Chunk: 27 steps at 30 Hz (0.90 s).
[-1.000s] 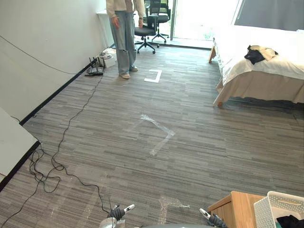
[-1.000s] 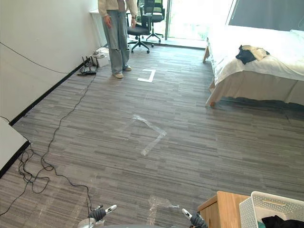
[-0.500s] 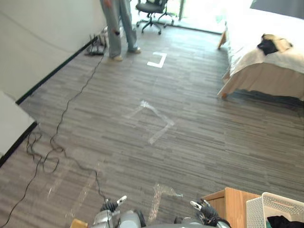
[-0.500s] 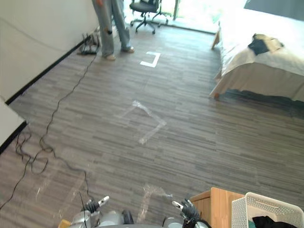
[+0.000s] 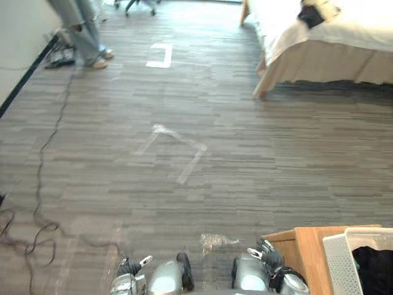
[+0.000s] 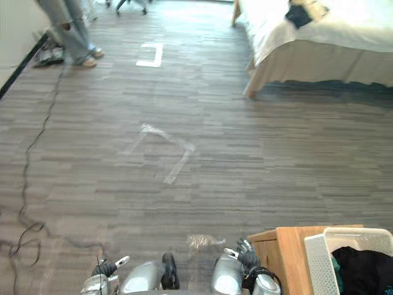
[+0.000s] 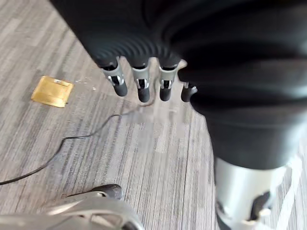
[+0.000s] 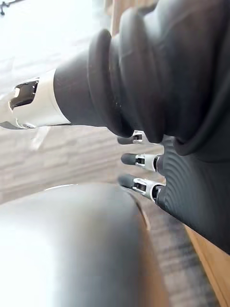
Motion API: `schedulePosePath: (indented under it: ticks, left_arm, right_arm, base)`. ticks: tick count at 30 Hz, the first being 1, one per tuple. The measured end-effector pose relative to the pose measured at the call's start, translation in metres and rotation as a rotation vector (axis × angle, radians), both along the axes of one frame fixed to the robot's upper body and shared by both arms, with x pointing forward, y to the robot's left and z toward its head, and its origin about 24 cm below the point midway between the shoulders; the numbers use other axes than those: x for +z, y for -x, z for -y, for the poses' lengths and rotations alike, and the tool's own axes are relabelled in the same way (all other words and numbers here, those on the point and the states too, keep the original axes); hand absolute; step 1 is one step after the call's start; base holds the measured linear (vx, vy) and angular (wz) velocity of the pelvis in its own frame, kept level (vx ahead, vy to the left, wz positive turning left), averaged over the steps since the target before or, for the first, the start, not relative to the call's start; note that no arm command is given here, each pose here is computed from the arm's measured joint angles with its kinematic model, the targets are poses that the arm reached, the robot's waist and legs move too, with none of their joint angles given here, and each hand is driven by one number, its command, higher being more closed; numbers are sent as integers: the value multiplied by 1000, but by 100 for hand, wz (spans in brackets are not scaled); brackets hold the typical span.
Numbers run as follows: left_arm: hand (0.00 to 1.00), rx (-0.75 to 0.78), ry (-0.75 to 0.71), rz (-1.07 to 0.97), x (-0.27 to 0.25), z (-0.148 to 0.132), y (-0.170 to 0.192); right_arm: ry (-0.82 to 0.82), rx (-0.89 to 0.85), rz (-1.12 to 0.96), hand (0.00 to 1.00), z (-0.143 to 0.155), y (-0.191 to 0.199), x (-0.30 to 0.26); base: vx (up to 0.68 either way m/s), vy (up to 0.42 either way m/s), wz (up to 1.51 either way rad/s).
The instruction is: Tidy the bed and pick cloth on bed and put in laundry
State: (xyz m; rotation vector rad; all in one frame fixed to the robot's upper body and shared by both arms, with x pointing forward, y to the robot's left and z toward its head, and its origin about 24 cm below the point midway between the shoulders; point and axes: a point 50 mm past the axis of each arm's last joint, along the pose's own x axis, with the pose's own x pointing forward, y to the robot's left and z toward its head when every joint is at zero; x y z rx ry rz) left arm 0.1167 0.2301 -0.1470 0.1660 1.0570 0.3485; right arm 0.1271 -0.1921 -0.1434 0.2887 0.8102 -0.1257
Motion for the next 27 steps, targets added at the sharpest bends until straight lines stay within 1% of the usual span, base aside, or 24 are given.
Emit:
schedulePosePath:
  ticks: [3, 4, 5, 7, 9, 11, 12, 14, 18, 22, 25, 27]
  left_arm:
    - [0, -14, 1, -39, -4, 0, 11]
    - [0, -35, -4, -54, -4, -1, 14]
    - [0, -53, -4, -65, -6, 3, 14]
    - [0, -73, 16, -43, -6, 14, 5]
    - [0, -77, 38, -18, -6, 22, -1]
    - [0, -19, 78, 21, -5, 25, -4]
    - [0, 35, 109, 44, -4, 25, -5]
    - [0, 70, 127, 82, -2, 26, -10]
    - [0, 88, 179, 151, 2, 29, -17]
    - [0, 105, 204, 165, 1, 36, -17]
    - [0, 52, 186, 125, 1, 34, -18]
    - [0, 12, 159, 92, 0, 29, -16]
  right_arm:
    - [9, -23, 27, 0, 4, -2, 3]
    - [20, -23, 17, 0, 6, 6, 2]
    - [29, -47, 5, 0, 14, 11, 1]
    - [44, -58, -24, 0, 22, 16, 0]
    - [48, -35, -38, 0, 21, 16, 0]
    - [50, -19, -59, 0, 23, 20, -2]
    - [41, -4, -100, 0, 21, 30, -7]
    - [41, -1, -114, 0, 21, 34, -8]
    - [69, 23, -79, 0, 26, 22, -4]
    - [80, 17, -64, 0, 30, 22, -2]
    - [53, -35, -104, 0, 28, 45, -7]
    - [15, -59, -85, 0, 19, 40, -8]
  base:
    - [606, -340, -39]
    - [546, -335, -44]
    - [432, -269, -41]
    - [356, -289, -28]
    - [493, -448, -57]
    - [455, -334, -86]
    - [404, -257, -73]
    - [368, -204, -87]
    - [369, -91, -107]
    - [415, 91, -99]
    - [573, 103, -55]
    - [657, 13, -53]
